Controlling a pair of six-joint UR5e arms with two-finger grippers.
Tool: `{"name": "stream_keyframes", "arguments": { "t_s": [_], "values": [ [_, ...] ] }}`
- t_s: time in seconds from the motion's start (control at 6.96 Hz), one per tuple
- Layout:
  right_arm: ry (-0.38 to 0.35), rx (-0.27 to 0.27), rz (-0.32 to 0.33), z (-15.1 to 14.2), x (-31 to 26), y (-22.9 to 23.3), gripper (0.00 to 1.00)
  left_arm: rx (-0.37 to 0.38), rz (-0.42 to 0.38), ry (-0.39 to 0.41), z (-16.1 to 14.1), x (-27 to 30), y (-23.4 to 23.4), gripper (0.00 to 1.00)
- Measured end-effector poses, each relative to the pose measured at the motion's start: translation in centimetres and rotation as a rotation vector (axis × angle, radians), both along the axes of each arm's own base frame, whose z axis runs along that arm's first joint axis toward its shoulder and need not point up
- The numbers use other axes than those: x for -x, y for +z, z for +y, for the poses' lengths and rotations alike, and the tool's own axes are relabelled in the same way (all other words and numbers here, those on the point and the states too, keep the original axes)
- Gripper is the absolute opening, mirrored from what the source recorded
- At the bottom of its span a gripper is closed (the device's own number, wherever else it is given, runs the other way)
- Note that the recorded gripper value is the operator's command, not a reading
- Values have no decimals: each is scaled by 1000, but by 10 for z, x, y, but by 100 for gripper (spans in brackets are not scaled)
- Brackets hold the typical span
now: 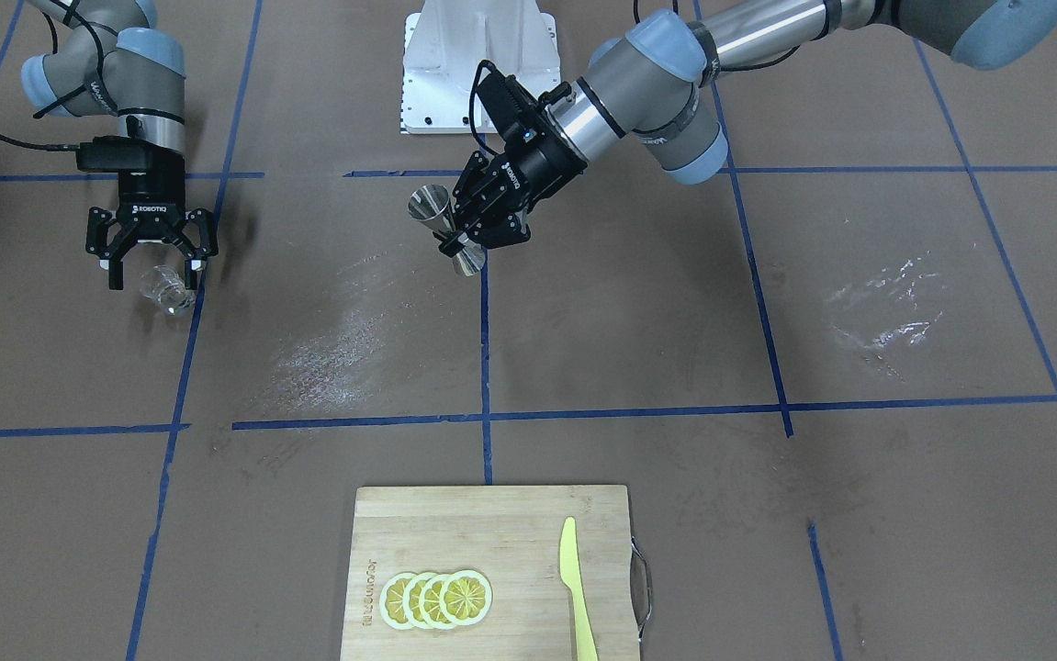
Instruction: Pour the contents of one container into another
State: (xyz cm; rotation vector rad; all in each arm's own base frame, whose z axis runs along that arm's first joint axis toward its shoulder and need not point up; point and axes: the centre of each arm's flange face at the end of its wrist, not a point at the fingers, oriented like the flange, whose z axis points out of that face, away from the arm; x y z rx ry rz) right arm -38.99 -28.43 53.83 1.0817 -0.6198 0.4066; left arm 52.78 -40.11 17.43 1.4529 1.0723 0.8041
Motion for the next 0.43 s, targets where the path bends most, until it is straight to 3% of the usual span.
{"name": "stream_keyframes", "arguments": {
  "t_s": [0.29,0.43],
  "values": [
    [5,-2,18,1,14,14,87,-1,0,0,0,0,0,0],
    [8,-1,24,1,21,20,73,-2,2,0,0,0,0,0]
  ]
}}
